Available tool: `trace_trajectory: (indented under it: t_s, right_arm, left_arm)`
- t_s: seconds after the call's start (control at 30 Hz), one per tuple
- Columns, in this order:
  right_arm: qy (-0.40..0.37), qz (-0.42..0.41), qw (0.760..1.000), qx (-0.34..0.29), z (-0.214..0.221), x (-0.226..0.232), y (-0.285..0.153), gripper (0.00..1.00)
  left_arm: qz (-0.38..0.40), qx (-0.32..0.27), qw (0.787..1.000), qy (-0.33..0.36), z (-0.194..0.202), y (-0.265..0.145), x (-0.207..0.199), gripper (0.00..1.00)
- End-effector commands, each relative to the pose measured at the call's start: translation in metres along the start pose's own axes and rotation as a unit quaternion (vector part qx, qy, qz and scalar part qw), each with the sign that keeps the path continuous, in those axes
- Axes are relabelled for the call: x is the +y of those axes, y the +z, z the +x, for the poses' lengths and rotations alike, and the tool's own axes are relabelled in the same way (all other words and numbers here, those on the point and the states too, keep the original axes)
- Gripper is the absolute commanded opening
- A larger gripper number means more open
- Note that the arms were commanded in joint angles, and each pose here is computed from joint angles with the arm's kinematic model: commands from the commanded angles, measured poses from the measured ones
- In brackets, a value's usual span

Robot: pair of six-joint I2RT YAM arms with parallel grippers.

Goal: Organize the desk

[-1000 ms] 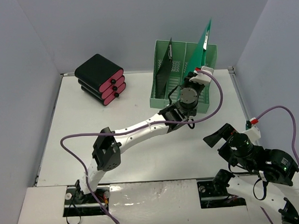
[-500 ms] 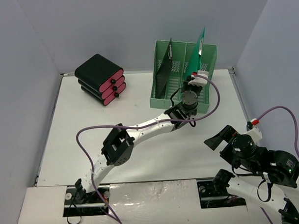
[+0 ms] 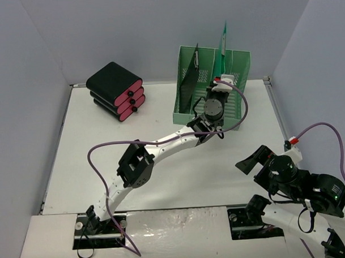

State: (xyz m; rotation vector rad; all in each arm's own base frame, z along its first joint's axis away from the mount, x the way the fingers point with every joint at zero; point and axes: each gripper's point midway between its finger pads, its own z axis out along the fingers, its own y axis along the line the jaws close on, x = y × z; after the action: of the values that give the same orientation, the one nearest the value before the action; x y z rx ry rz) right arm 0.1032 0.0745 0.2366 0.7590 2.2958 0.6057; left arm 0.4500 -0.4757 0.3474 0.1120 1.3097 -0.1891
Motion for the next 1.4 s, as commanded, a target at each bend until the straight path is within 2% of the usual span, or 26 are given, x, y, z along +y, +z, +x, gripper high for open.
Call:
trace_trajectory:
  t_s: [0.0, 0.33, 0.6, 0.83, 1.3, 1.37]
  right_arm:
    - [-0.002, -0.002, 1.000, -0.005, -0.005, 0.008, -0.004, 1.00]
    - [-0.004, -0.002, 1.000, -0.001, -0.003, 0.005, -0.004, 1.00]
    - [-0.013, 0.001, 1.000, 0.001, -0.003, 0.005, -0.003, 1.00]
    - [-0.014, 0.004, 1.000, 0.001, -0.002, 0.005, -0.001, 1.00]
    - [-0.001, -0.004, 1.000, -0.008, -0.006, 0.008, -0.003, 1.00]
    - [-0.001, -0.002, 1.000, -0.008, -0.006, 0.008, -0.002, 1.00]
  left_arm:
    - [0.002, -0.095, 0.990, -0.104, -0.085, 0.011, 0.005, 0.00]
    - [0.014, -0.095, 0.989, -0.111, -0.070, 0.017, -0.009, 0.00]
    - [0.016, -0.084, 0.991, -0.107, -0.042, 0.023, -0.011, 0.00]
    - [0.014, -0.058, 0.993, -0.099, -0.017, 0.021, -0.012, 0.00]
    - [0.026, 0.017, 0.995, -0.095, 0.058, 0.000, -0.016, 0.00]
    - [0.032, 0.023, 0.995, -0.093, 0.060, -0.001, -0.018, 0.22]
